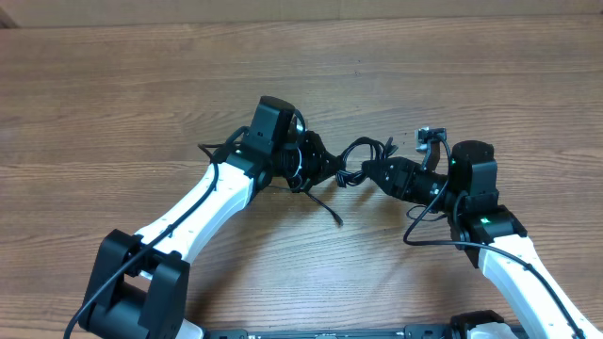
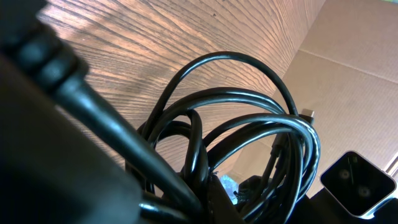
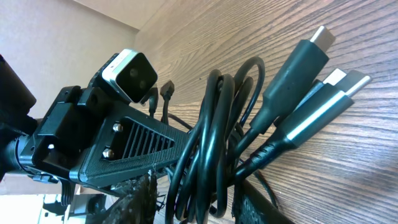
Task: Untangle cables
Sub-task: 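Grasp the cable loops with the right gripper while the left holds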
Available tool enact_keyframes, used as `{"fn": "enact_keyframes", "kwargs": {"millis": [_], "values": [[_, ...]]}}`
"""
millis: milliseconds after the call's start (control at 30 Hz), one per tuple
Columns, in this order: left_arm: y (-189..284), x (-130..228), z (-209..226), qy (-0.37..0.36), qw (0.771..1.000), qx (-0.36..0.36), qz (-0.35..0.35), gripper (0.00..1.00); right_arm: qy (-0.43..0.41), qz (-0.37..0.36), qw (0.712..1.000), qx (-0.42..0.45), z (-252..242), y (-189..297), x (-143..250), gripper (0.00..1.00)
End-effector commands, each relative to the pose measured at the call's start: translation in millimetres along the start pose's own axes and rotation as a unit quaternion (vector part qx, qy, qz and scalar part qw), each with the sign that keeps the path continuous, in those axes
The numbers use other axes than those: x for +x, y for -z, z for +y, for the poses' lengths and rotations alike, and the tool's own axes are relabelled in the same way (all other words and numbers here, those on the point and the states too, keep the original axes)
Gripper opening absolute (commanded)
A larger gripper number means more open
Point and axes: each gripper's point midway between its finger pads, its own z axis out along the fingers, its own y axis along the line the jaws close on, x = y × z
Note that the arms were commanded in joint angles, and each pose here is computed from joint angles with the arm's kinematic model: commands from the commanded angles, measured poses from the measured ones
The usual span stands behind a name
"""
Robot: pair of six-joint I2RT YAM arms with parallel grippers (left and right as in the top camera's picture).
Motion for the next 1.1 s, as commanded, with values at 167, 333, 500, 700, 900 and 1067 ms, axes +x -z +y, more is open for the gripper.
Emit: {"fn": "enact_keyframes", "kwargs": {"millis": [167,333,500,700,900,1067], "values": [[0.9,0.6,-14.2,-0.026,1.0,0.014,0.0,0.04,0.01,-0.008,1.0,-0.003,6.4,0.3,-7.4,0.29],[1.1,3.6,-15.2,-0.022,1.0,0.017,0.009,0.04,0.008,-0.006,1.0,-0.001,5.6,0.3,-6.4,0.23],[1.1,3.6,-15.2,-0.023,1.0,0.017,0.009,0.04,-0.014,-0.005,1.0,-0.007,7.7,0.3,-6.2,0.12],[1.1,4.7,-15.6,-0.023,1.0,0.018,0.012,0.04,-0.017,-0.005,1.0,-0.007,7.9,0.3,-6.5,0.05],[1.1,4.8,-15.5,-0.023,1.0,0.018,0.012,0.04,-0.018,-0.005,1.0,-0.007,7.7,0.3,-6.4,0.04],[1.1,4.9,-15.5,-0.023,0.999,0.018,0.012,0.04,-0.019,-0.005,1.0,-0.005,7.0,0.3,-6.0,0.04]]}}
